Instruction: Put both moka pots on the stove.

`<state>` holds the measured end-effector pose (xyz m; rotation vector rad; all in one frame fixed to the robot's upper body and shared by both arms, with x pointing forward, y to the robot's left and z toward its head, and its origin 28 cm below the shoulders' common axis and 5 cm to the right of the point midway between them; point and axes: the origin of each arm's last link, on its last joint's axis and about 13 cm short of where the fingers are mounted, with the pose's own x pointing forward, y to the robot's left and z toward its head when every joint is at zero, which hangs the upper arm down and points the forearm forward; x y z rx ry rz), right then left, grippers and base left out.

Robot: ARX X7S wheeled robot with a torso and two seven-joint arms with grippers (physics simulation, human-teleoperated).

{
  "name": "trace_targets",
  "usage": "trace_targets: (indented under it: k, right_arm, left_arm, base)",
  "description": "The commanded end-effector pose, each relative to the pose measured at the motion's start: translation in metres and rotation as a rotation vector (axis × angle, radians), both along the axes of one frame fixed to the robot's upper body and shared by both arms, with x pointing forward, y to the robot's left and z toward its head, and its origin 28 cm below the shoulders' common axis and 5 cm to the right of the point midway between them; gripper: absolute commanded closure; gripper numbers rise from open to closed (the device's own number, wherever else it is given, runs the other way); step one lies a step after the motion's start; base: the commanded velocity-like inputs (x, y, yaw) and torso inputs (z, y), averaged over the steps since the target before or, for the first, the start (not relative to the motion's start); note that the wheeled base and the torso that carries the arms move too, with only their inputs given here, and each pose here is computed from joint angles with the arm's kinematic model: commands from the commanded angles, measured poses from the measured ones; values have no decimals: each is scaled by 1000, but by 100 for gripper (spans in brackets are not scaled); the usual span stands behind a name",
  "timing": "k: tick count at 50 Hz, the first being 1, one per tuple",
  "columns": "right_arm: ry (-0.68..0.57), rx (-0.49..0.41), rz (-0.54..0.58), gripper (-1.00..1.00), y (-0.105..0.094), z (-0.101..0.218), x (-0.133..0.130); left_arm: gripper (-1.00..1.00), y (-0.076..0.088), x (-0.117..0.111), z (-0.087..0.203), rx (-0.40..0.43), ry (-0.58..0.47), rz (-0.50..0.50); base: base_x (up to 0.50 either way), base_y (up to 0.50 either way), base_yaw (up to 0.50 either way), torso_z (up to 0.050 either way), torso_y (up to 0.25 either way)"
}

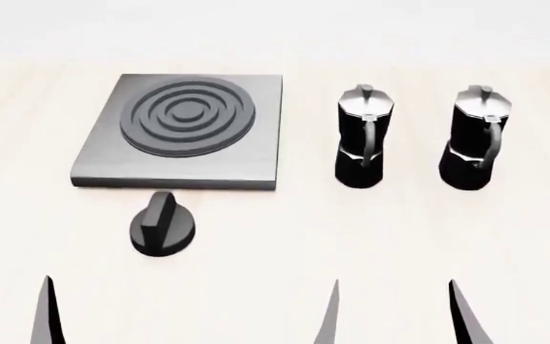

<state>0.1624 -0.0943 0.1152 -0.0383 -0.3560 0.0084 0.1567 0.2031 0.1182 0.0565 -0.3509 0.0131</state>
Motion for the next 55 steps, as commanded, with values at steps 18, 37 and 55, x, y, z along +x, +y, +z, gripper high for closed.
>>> trace_targets:
  k: [18,37,55]
  right_arm:
    - [4,1,0,-100,0,0,1]
    - [4,1,2,-100,0,-1,0]
    - [7,-3,1,-100,0,0,1]
  left_arm:
    - [-100,0,0,-1,0,3,-2]
    - [-100,-2,0,-2,3,5,-12]
    - [-100,-2,1,-3,2,6,-16]
  base:
    - [116,0,0,0,0]
    - [129,0,0,0,0]
    - [133,0,0,0,0]
